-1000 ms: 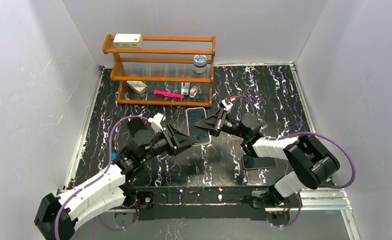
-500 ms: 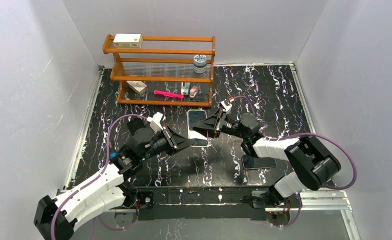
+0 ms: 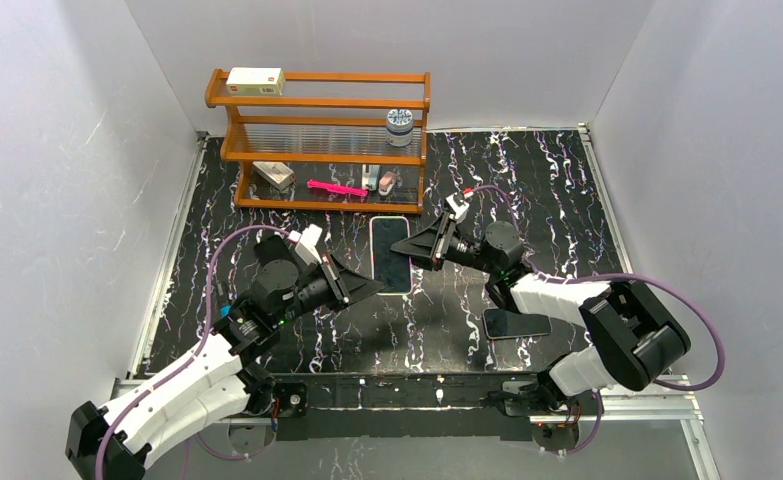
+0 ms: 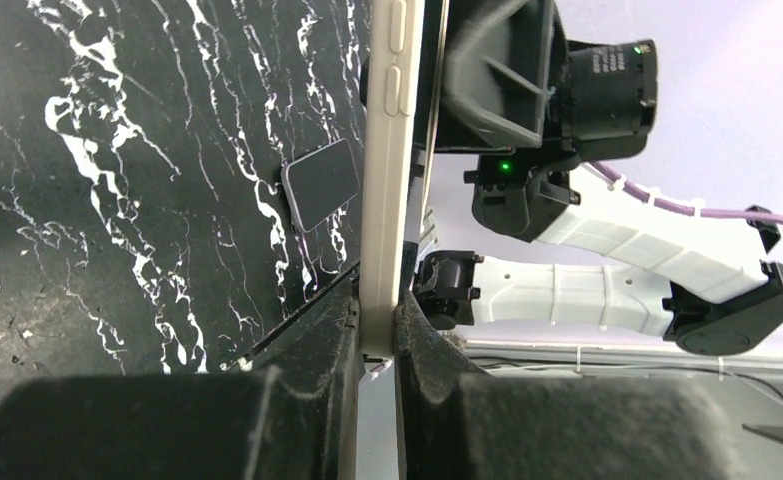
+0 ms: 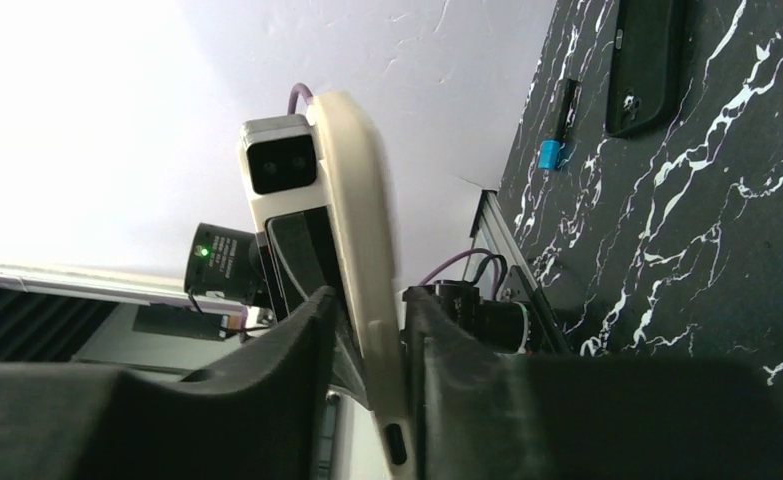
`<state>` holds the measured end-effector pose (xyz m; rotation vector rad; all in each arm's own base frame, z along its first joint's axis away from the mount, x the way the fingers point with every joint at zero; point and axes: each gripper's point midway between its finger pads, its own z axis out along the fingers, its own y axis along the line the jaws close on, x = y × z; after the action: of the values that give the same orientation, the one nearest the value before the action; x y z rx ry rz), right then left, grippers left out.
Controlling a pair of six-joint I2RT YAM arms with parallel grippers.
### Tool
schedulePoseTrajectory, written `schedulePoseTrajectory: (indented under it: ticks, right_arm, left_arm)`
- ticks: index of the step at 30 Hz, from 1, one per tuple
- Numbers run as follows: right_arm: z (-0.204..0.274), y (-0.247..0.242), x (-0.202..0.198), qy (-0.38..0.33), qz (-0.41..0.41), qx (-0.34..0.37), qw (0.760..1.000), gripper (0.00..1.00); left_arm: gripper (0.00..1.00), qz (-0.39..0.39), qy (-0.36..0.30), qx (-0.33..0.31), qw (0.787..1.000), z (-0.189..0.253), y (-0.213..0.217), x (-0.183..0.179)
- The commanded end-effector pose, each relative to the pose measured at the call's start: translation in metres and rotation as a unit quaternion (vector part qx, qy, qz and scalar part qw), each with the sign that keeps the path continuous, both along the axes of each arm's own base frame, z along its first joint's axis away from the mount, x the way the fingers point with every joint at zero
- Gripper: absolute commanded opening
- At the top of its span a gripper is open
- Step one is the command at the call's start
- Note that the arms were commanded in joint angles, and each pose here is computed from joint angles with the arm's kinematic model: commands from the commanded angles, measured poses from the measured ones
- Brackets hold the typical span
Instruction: Put the phone into the phone case
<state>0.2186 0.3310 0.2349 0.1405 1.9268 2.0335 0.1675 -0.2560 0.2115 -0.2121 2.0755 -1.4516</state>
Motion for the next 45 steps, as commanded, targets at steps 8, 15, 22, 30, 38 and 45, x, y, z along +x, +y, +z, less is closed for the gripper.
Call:
schedulePoseTrajectory:
  ticks: [8,15,22,30,38,45]
  right_arm:
    - [0.054,-0.007,0.008,-0.091,-0.019,0.038,0.995,0.01]
    - [0.040,-0.008,0.011,-0.082,-0.027,0.010,0.996,0.01]
    - [0.011,-0.011,0.020,-0.076,-0.037,-0.050,0.995,0.01]
    - [-0.037,-0.011,0.036,-0.070,-0.040,-0.132,0.988,0.01]
    - [-0.076,-0.011,0.051,-0.060,-0.029,-0.168,0.984,0.01]
    - [-0.107,-0.020,0.073,-0.085,-0.056,-0.223,0.969,0.01]
  left_arm:
    - [0.00,0.006,-0.011,0.031,0.999,-0.015,0.009,0.000]
    - [0.29,0.027,-0.011,0.055,0.998,-0.017,0.017,0.004]
    - [0.69,0.050,-0.007,0.127,0.991,-0.026,0.034,0.008]
    - [0.98,0.075,-0.020,0.202,0.976,-0.032,0.052,0.019]
    - [0.98,0.072,-0.040,0.309,0.948,-0.033,0.073,0.027]
    - [0.98,0.078,-0.091,0.337,0.934,-0.024,0.085,0.033]
